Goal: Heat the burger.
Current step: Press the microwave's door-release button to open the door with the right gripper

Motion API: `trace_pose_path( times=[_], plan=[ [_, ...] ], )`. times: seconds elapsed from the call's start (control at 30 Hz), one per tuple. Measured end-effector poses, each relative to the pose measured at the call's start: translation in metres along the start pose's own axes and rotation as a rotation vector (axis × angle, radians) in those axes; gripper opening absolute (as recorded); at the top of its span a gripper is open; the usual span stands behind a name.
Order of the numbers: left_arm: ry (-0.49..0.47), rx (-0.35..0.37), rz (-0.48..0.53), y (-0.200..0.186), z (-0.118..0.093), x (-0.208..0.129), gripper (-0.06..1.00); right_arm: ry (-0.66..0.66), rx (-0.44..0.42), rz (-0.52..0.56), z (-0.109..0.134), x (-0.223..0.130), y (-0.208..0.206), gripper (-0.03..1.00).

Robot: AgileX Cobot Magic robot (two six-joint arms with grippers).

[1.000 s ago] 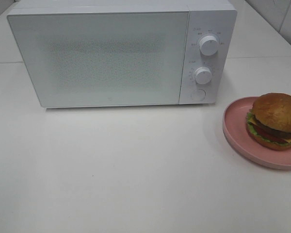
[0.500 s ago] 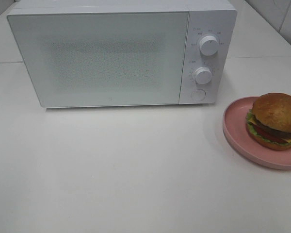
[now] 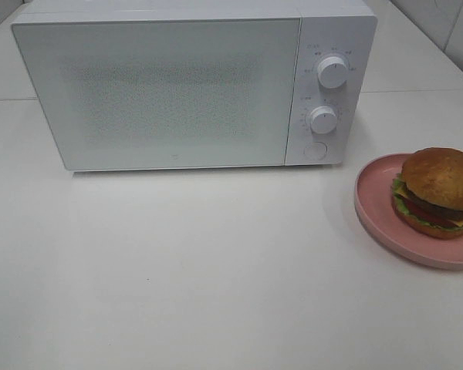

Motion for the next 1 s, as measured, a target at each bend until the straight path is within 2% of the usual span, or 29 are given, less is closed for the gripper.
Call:
trace_pose_path(
  times=[1.0],
  plan=[
    [0.000,0.000,0.000,0.0000,0.0000,0.0000,0.00,0.000,0.000,0.000,0.0000,0.0000,0.0000,0.58]
  ],
)
Point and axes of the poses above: a point on each arm's last joint axis where the gripper is mounted, y pointing out along that axis toward the gripper, z along the wrist's bending axis when the last joint is at zero, x = y × z, the point moved 7 cm from there along y, pointing out along that axis toward the gripper, and after that the axes turned 13 degrees about -y, right-handed, at the moved point
